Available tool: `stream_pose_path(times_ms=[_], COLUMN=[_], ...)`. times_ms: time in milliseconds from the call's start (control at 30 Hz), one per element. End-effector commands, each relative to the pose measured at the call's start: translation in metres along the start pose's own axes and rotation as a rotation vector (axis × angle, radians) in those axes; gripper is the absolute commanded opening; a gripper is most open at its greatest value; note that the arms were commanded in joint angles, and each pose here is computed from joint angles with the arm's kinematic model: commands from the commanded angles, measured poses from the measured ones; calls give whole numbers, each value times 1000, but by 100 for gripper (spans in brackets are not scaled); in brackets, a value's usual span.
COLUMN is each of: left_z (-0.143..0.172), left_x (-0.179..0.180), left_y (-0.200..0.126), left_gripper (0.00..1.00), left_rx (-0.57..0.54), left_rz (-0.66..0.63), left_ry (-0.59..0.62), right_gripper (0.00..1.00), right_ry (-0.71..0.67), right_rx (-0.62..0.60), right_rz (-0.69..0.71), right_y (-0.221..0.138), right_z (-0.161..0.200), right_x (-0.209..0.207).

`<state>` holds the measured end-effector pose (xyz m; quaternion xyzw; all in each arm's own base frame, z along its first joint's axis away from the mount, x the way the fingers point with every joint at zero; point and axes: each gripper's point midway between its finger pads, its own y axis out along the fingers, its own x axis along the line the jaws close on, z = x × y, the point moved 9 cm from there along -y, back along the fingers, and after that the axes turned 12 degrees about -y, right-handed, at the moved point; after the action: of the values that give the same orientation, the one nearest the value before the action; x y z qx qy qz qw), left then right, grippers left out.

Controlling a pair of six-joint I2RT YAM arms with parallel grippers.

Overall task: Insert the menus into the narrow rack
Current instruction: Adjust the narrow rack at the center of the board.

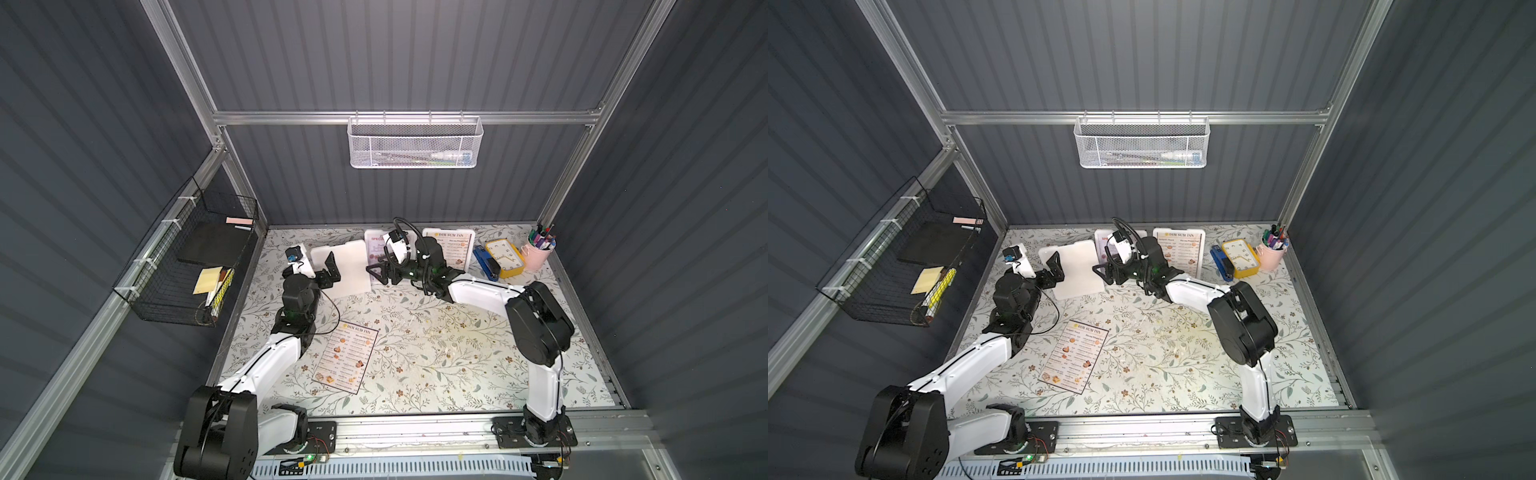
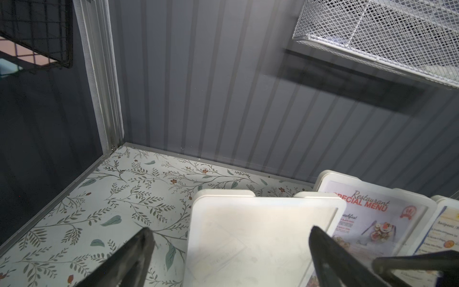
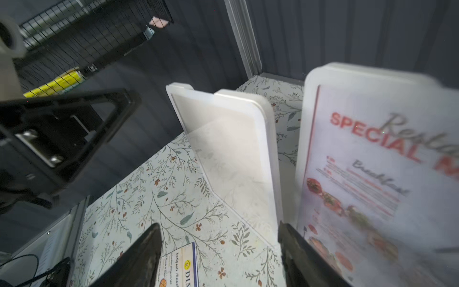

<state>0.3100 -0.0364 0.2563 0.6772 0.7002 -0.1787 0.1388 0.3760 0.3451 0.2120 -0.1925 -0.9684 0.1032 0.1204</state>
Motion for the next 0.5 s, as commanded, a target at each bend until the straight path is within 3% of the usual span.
stream_pose_path(times_ms=[0, 200, 467], left_z=[-8, -9, -9], left_x=[0, 0, -1], left_y=[-6, -8, -9], left_gripper=[99, 99, 99], left_rx=[-42, -43, -44], left_rz=[11, 19, 25], left_ry=[-17, -17, -19], right_gripper=[76, 76, 75], right_ry=[-33, -31, -47], right_rx=[1, 34, 48], right_rz=[-71, -96, -107], right_y=[19, 43, 50], right_z=[-5, -7, -6], right_x=[1, -4, 1])
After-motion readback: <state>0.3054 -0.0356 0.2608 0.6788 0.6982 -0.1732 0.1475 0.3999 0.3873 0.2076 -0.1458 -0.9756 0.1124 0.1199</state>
